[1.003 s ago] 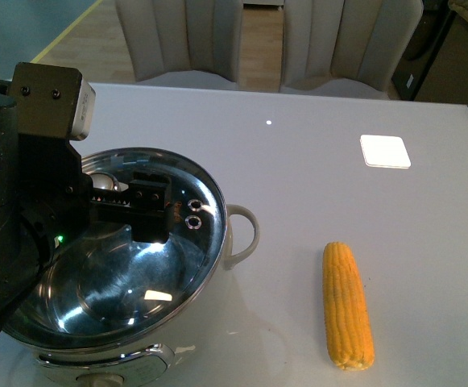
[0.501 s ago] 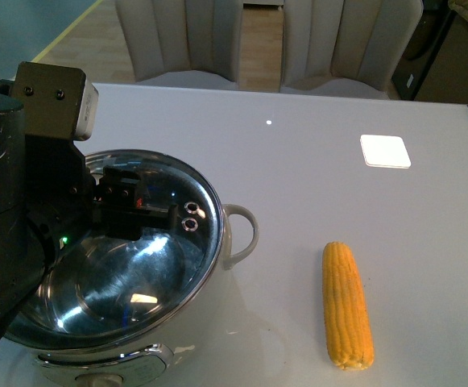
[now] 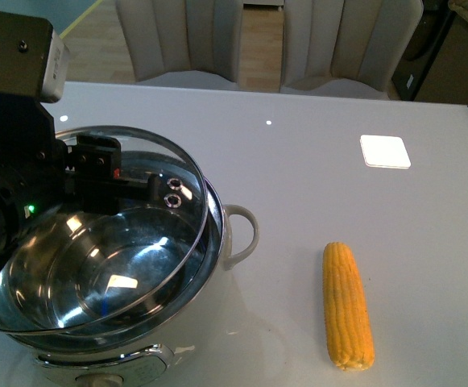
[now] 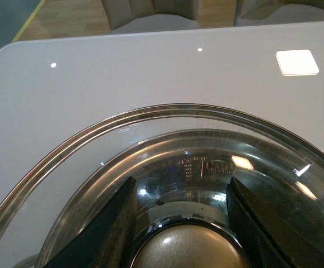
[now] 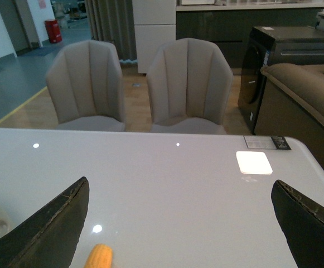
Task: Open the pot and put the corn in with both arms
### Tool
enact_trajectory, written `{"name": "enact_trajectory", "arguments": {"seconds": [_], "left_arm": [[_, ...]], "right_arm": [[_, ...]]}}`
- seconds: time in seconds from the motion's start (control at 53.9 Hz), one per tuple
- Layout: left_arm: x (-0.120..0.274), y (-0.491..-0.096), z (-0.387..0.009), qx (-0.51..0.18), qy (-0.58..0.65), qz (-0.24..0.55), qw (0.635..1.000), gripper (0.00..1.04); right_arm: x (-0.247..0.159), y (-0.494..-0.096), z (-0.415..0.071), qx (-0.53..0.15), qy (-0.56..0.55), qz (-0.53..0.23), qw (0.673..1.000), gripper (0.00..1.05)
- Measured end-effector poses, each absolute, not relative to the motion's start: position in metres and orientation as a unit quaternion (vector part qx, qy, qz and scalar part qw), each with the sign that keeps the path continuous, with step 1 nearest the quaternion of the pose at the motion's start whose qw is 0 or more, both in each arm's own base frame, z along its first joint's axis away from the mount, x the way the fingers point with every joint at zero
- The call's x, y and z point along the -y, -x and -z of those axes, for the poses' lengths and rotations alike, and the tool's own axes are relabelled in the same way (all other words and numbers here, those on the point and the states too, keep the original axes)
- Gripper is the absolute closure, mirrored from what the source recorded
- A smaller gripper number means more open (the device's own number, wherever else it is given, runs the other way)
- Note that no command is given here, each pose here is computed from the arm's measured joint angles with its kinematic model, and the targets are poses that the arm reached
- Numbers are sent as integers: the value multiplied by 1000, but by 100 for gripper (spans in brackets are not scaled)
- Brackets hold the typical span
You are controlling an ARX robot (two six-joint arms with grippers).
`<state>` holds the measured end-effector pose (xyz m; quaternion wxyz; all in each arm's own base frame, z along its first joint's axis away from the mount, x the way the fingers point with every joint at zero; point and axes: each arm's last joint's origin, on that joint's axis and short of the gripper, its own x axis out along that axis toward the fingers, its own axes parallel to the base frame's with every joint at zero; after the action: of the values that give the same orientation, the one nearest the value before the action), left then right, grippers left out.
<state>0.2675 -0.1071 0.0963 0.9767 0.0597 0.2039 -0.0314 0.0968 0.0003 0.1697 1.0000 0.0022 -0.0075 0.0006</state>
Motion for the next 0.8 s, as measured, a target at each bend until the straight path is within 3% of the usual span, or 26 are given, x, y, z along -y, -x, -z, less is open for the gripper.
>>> {"name": "enact_trajectory", "arguments": {"seconds": [0.446, 0.799], "left_arm": [[72, -270, -155, -143, -49, 11, 988, 63], [-27, -267, -177, -113, -49, -80, 989, 63]], "right_arm": [[0, -97, -170, 8, -2, -1, 1000, 9], [0, -97, -170, 8, -2, -1, 1000, 9]]}}
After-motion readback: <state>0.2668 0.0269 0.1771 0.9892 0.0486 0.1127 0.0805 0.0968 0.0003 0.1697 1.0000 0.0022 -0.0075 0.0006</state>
